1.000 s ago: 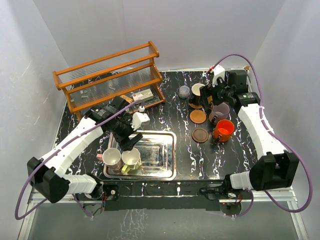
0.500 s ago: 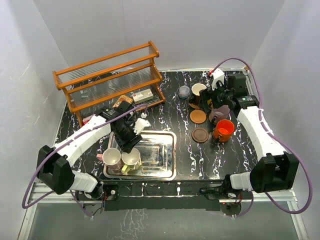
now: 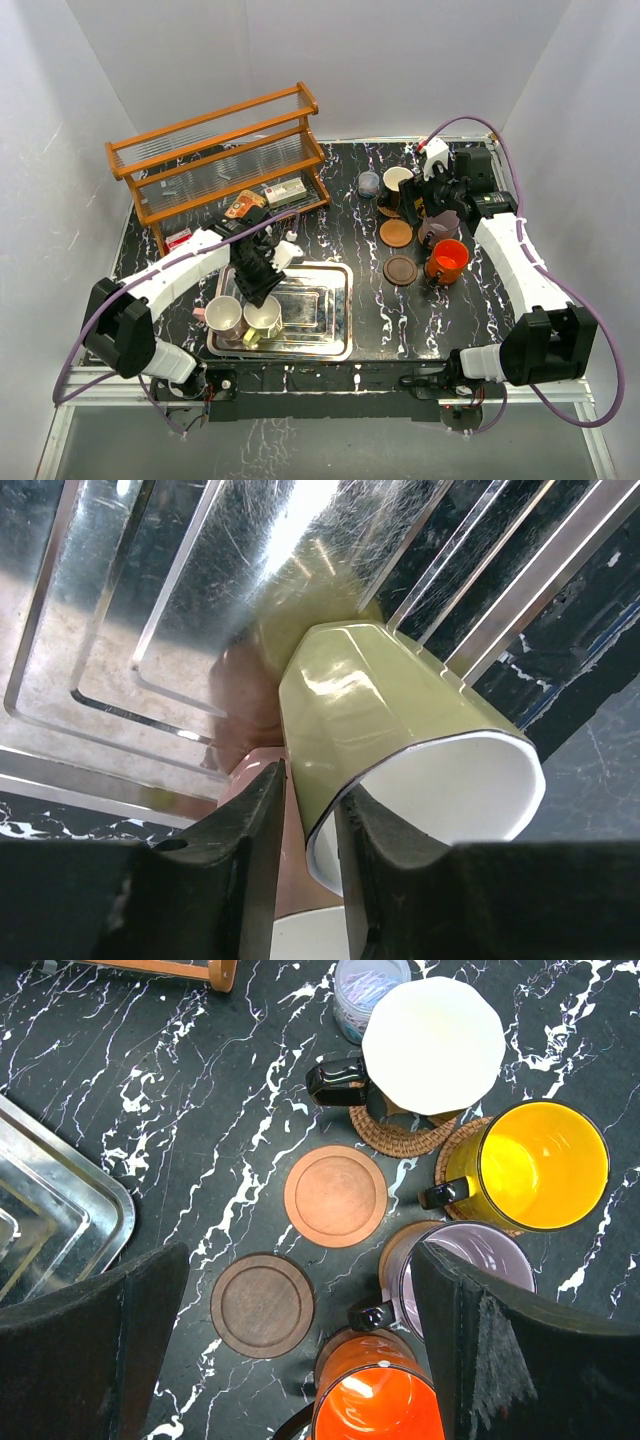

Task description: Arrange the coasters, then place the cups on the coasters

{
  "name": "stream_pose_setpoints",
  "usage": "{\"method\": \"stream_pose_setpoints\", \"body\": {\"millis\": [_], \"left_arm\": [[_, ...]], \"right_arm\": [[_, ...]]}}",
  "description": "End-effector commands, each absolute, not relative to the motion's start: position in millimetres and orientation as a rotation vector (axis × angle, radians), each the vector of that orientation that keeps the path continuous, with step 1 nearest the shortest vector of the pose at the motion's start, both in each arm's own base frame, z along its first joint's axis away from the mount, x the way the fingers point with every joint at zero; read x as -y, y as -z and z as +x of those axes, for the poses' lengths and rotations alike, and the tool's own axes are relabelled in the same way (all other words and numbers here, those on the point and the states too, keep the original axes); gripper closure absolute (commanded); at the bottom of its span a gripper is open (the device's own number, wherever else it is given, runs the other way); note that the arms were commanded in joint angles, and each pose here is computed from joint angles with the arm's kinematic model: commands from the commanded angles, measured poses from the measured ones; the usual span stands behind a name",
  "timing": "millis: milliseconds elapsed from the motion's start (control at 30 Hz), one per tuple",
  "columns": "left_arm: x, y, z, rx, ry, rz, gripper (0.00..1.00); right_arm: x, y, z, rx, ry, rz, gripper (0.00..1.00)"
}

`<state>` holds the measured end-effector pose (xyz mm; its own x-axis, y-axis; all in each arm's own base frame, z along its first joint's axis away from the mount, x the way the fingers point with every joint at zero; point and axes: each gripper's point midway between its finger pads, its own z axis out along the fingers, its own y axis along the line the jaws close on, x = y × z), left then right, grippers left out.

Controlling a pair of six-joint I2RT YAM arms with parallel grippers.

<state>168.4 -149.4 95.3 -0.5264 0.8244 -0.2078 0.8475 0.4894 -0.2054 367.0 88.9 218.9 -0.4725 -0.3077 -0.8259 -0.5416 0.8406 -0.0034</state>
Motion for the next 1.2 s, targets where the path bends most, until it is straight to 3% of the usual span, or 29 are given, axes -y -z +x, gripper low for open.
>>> {"method": "stream_pose_setpoints", "body": {"millis": [0,400,833,1167], "left_arm": [[160.2,-95.3,166.2,-2.627,0.506,1.485,0.77],[191.0,-120.5,198.3,-2.489,0.543,1.507,1.0],[223.0,-202.5,306.4,-2.229,0.258,1.322,1.0],[274.8,-248.1,393.6,-2.058,0.238,1.061,1.0]], "right_arm": [[-88.0,-237.5,376.2,-2.015,-0.297,-0.627,0.08],[-103.6,-254.8,388.3,-1.975,-0.386,-0.656,0.09],[-140.3,-306.9,408.6,-1.79,-0.459,-0.643,0.12],[-180.2,-313.2,410.4,-1.754,-0.55,-0.582,0.16]]}}
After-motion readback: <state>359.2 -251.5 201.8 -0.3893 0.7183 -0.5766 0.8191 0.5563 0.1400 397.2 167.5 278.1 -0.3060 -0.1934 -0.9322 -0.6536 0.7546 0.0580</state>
